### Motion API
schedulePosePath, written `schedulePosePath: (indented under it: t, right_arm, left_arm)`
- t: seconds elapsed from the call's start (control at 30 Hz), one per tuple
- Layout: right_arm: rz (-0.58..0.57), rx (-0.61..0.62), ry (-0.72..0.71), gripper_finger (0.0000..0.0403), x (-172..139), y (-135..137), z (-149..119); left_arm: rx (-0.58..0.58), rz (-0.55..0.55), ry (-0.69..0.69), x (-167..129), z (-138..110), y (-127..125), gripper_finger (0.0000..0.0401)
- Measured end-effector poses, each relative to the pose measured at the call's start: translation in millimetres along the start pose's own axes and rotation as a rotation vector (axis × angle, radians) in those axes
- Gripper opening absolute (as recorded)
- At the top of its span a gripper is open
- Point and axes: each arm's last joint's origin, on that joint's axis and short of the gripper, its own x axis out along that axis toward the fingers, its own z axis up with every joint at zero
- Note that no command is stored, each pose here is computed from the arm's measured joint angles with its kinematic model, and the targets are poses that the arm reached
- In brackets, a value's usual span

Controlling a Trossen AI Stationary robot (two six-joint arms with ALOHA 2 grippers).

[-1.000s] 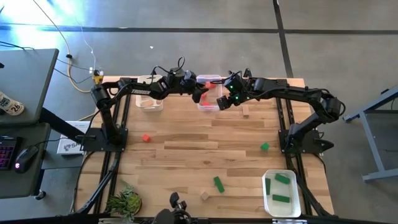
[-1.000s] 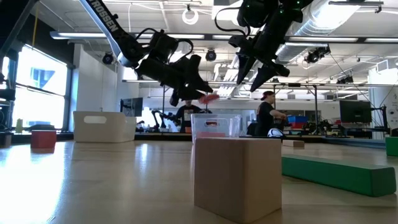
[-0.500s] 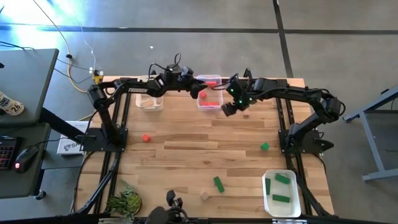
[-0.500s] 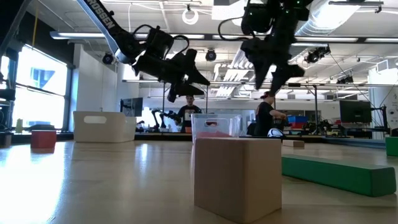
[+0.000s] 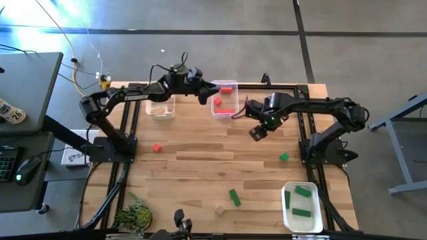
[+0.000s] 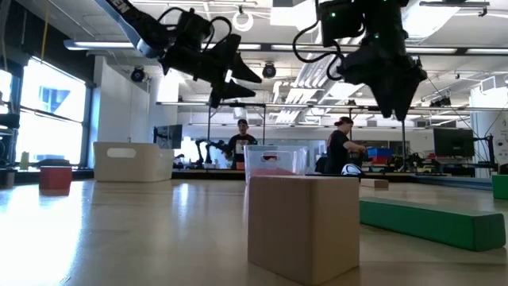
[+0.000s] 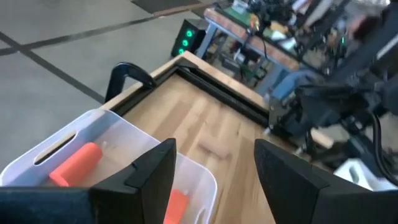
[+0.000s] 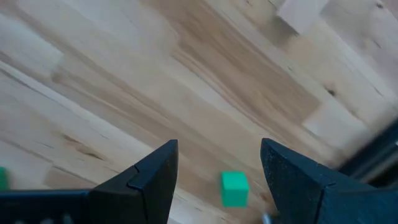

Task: Sort & place blocks by color
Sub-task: Put the green block into the bottom white bin

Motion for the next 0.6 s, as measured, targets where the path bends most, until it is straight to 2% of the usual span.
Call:
schedulePosePath:
  t: [0.2,0.3,0.5,0.6]
  right_arm:
    - [-0.071,-0.008,0.010,0.0213,8.1,11.0,-17.4]
    - [-0.124,0.003,0.030,0.0213,14.8,14.6,-29.3]
    - [-0.312,0.014,0.104,0.0213,20.8,13.2,-57.8]
    - [-0.361,0.003,0.121,0.0213,22.8,14.8,-68.8]
  left_arm:
    - [0.096,-0.023,0.064,-9.3,-1.0,-22.1,0.0205]
    - [0.102,-0.036,0.090,-12.1,-2.5,-30.6,0.0204]
    - [0.097,-0.053,0.152,-15.6,-8.2,-43.7,0.0204]
    - [0.091,-0.057,0.188,-15.5,-12.6,-47.4,0.0204]
